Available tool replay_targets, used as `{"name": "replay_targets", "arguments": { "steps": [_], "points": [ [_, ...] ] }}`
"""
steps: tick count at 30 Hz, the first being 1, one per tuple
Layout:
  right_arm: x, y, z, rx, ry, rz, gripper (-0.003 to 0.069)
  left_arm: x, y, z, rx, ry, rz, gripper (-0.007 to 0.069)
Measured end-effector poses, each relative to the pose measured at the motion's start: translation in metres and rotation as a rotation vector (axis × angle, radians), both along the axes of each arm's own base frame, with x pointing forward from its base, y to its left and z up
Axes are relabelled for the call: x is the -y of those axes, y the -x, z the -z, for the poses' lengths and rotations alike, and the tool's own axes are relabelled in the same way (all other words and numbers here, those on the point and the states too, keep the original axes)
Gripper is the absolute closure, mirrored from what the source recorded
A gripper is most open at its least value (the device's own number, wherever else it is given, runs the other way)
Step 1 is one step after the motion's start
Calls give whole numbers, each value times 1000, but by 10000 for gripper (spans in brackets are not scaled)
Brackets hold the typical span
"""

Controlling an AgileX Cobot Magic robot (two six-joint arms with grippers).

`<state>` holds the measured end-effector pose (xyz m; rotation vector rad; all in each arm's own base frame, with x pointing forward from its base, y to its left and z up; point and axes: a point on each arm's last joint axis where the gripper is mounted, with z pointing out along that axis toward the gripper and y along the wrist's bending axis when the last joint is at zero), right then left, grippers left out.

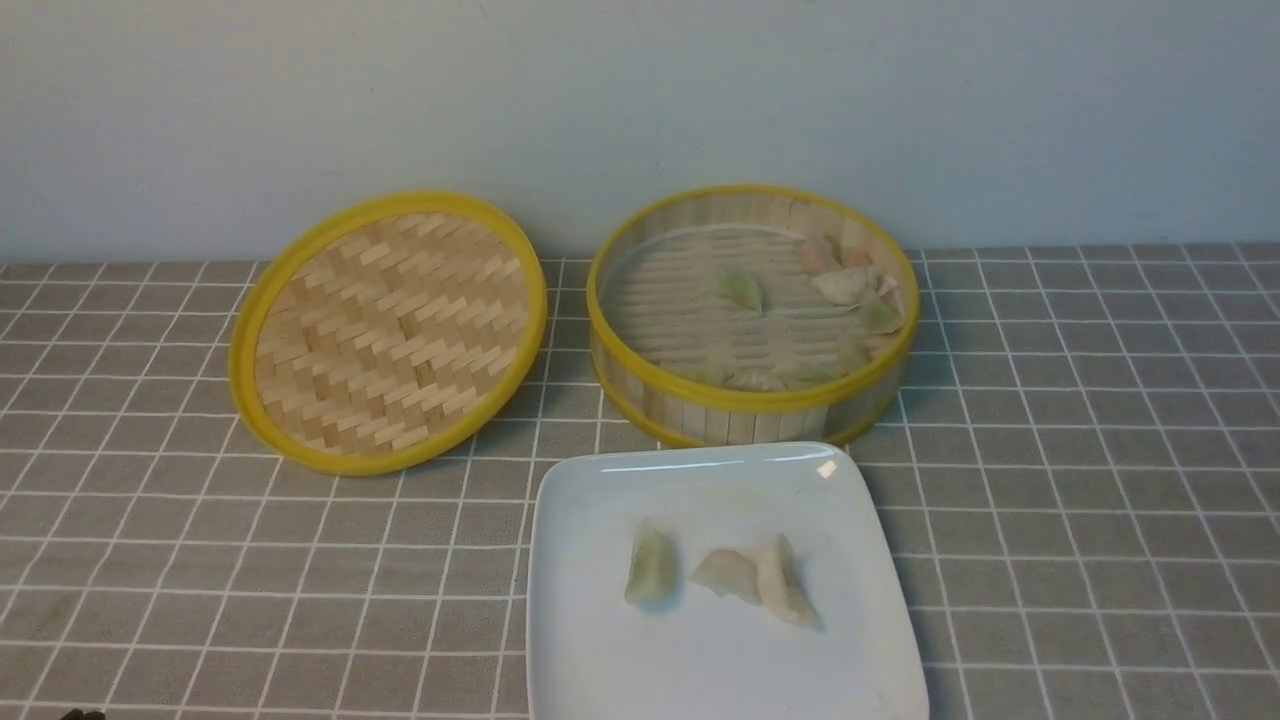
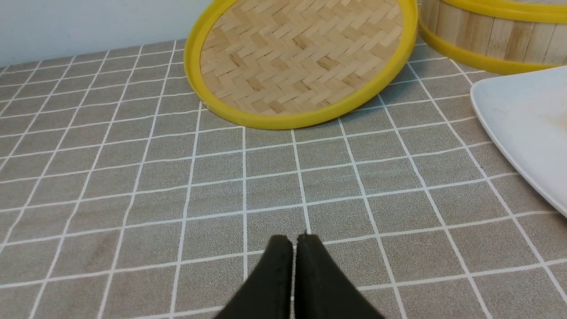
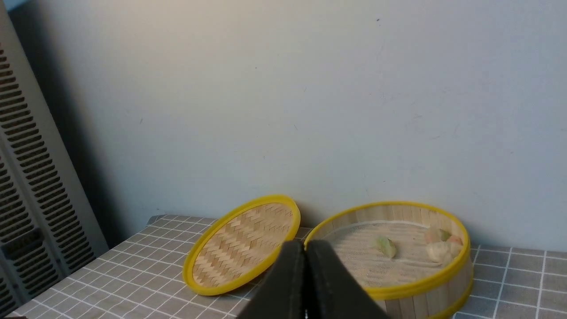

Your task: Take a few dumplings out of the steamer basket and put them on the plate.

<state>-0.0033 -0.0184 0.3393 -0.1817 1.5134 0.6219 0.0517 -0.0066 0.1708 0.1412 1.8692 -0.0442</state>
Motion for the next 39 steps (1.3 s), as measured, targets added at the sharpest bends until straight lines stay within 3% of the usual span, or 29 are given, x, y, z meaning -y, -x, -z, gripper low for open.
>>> {"name": "replay_targets", "arguments": {
  "steps": [7, 13, 18, 21, 22, 26, 28, 32, 39],
  "points": [
    [-6, 0, 0, 25, -31, -59, 673, 0, 0, 0, 0, 0, 0, 630],
    [-18, 0, 5, 101, 12, -147, 673, 0, 0, 0, 0, 0, 0, 630],
    [-23, -7, 18, 108, 84, -140, 673, 0, 0, 0, 0, 0, 0, 630],
    [-28, -20, 44, 53, 177, -19, 673, 0, 0, 0, 0, 0, 0, 630],
    [-29, -25, 56, 20, 214, 88, 673, 0, 0, 0, 0, 0, 0, 630],
    [-28, -38, 88, -83, 280, 224, 673, 0, 0, 0, 0, 0, 0, 630],
    [-24, -48, 124, -194, 314, 349, 673, 0, 0, 0, 0, 0, 0, 630],
    [-20, -54, 160, -289, 328, 440, 673, 0, 0, 0, 0, 0, 0, 630],
    [-16, -57, 159, -234, 310, 512, 673, 0, 0, 0, 0, 0, 0, 630]
  ]
}}
